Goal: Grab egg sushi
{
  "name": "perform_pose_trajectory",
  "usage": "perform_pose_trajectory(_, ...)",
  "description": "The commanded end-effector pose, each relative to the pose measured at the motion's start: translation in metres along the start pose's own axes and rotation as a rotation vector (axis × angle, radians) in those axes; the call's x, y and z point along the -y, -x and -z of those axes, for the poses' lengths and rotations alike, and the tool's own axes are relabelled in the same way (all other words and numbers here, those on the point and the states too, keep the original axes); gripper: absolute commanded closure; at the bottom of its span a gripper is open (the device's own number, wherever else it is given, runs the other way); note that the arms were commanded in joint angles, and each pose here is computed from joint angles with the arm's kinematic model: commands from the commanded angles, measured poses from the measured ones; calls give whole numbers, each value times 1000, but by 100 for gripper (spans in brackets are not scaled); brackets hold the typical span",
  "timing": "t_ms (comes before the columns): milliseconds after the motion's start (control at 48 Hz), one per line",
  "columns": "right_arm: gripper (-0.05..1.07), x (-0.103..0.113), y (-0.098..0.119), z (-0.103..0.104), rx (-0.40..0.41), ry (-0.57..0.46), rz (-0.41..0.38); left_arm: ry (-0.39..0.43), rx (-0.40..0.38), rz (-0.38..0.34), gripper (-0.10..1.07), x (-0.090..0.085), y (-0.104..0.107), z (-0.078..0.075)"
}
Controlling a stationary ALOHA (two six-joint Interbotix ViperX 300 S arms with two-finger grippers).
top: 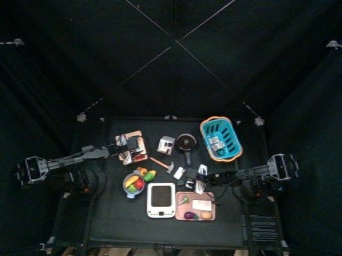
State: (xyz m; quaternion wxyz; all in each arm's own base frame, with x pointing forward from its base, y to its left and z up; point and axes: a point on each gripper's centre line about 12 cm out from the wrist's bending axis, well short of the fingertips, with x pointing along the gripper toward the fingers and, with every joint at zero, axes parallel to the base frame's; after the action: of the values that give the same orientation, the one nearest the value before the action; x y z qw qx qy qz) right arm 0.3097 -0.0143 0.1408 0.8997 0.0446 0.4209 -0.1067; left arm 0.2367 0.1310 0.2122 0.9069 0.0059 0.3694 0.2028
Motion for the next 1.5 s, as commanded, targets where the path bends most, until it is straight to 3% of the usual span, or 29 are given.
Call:
perform_pose_trajectory(0, 17, 0, 4, -10, 33, -6, -5, 77, 39, 14, 12, -2, 10, -17)
perform_pose_trajectory(104, 17, 0, 4, -10, 33, -6, -5, 131, 24, 37, 12, -1, 18, -22)
perform_pose_trajectory(229, 17, 1, 4, -10, 32, -8, -3, 139, 1, 51, 12, -1, 28, -30)
perform_pose_trajectory(396, 17, 2, 2, -9, 26, -9, 0, 161, 16, 51, 12, -7, 45, -53)
perform_pose_trajectory(625, 17, 1, 0, -9, 21, -8, 1, 309, -60, -8, 12, -28, 64, -67)
perform_pose_trajectory(854, 17, 1, -1, -9, 18, -8, 2, 387, -179, -176, 12, -44, 72, -47)
perform_pose_trajectory(1042, 17, 1, -1, -10, 20, -8, 1, 489, -218, -252, 12, -46, 63, -24)
perform_pose_trajectory(1229, 17, 2, -1, -9, 19, -6, 3, 545, -204, -265, 11, -44, 55, -13)
perform_pose_trajectory(1479, 17, 2, -2, -9, 16, -2, 5, 546, -187, -260, 11, -44, 45, -2)
